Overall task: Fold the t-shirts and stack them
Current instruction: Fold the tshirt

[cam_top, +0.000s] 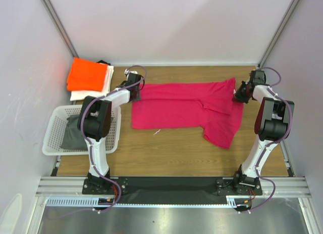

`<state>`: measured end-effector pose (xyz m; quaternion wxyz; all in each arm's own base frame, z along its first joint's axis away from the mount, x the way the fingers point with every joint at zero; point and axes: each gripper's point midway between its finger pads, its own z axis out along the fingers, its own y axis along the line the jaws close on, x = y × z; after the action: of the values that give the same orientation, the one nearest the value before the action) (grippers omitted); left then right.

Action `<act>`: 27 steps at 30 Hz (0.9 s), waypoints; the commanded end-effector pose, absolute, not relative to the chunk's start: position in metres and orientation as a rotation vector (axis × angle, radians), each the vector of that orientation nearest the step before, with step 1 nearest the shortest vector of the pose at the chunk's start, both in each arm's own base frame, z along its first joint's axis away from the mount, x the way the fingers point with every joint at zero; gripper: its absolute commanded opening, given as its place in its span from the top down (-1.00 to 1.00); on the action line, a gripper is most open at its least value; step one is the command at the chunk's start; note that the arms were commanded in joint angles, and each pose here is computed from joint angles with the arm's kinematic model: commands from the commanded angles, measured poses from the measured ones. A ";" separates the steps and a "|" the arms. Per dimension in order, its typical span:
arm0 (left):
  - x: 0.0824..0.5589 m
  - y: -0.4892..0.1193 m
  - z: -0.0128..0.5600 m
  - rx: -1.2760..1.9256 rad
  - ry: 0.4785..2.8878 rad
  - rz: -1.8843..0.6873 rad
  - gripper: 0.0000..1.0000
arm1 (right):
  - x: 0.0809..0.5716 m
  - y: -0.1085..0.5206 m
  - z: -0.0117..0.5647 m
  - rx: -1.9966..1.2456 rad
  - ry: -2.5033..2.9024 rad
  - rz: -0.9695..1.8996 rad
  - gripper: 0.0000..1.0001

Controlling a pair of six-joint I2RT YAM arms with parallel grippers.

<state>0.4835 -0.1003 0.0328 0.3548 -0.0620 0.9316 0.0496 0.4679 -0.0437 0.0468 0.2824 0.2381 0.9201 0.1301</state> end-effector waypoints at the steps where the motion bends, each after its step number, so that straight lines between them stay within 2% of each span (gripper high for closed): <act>1: 0.490 -0.095 0.063 -0.178 2.339 0.104 1.00 | 0.469 -0.052 0.068 0.627 2.413 0.315 1.00; 10: 0.485 -0.096 0.063 -0.164 2.346 0.092 0.99 | 0.462 -0.055 0.059 0.650 2.439 0.317 1.00; 14: 0.484 -0.100 0.066 -0.119 2.348 0.071 0.95 | 0.461 -0.054 0.061 0.651 2.451 0.336 0.64; 15: 0.485 -0.100 0.071 -0.103 2.338 0.068 0.90 | 0.464 -0.054 0.067 0.645 2.443 0.341 0.46; 16: 0.485 -0.103 0.075 -0.086 2.334 0.050 0.72 | 0.464 -0.050 0.072 0.637 2.442 0.361 0.35; 17: 0.486 -0.104 0.080 -0.074 2.328 0.042 0.61 | 0.466 -0.050 0.078 0.628 2.433 0.366 0.20; 18: 0.487 -0.106 0.086 -0.065 2.321 0.026 0.50 | 0.472 -0.051 0.091 0.612 2.409 0.367 0.14; 19: 0.491 -0.108 0.101 -0.051 2.292 0.013 0.29 | 0.474 -0.049 0.101 0.598 2.396 0.377 0.10; 24: 0.509 -0.127 0.151 -0.015 2.194 -0.102 -0.02 | 0.502 -0.036 0.146 0.505 2.305 0.427 0.07; 25: 0.516 -0.131 0.163 -0.019 2.167 -0.126 -0.14 | 0.511 -0.034 0.157 0.490 2.277 0.430 0.07; 27: 0.524 -0.140 0.169 -0.025 2.141 -0.178 -0.21 | 0.524 -0.024 0.151 0.471 2.275 0.438 0.08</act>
<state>0.5040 -0.1247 0.1060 0.4127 -0.0144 0.9105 -0.0210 0.5021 -0.0410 0.1168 0.3365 0.2131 0.9044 0.1532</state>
